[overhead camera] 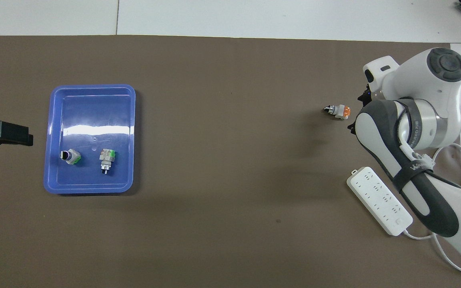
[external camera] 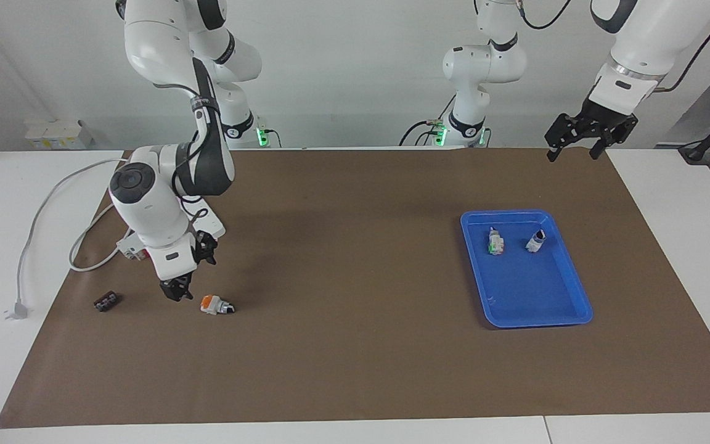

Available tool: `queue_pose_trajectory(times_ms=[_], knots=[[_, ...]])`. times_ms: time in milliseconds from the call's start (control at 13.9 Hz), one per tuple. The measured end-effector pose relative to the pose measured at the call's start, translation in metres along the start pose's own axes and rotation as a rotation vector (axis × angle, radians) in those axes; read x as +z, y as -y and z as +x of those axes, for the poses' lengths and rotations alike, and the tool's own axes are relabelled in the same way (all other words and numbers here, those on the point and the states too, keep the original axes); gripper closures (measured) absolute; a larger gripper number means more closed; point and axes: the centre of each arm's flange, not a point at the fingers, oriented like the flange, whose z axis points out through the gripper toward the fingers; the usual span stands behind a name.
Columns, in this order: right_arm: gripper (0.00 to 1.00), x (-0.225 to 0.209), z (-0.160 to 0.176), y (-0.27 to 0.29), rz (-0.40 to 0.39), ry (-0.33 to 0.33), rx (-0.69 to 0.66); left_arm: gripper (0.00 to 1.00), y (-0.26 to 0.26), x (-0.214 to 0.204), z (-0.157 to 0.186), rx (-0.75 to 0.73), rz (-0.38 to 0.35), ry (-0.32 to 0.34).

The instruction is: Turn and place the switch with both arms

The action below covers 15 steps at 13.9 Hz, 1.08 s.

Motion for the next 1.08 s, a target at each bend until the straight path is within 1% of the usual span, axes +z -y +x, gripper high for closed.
queue_pose_trajectory(times_ms=[216, 432, 647, 1079], knots=[[0.00, 0.014, 0.005, -0.003, -0.011, -0.007, -0.088, 0.00, 0.000, 0.000, 0.000, 0.000, 0.000, 0.000], [0.00, 0.042, 0.000, -0.006, 0.013, 0.001, -0.156, 0.00, 0.000, 0.000, 0.000, 0.000, 0.000, 0.000], [0.00, 0.057, 0.002, -0.008, 0.006, -0.004, -0.180, 0.00, 0.000, 0.000, 0.000, 0.000, 0.000, 0.000], [0.00, 0.074, 0.009, -0.009, -0.015, -0.019, -0.231, 0.00, 0.000, 0.000, 0.000, 0.000, 0.000, 0.000]])
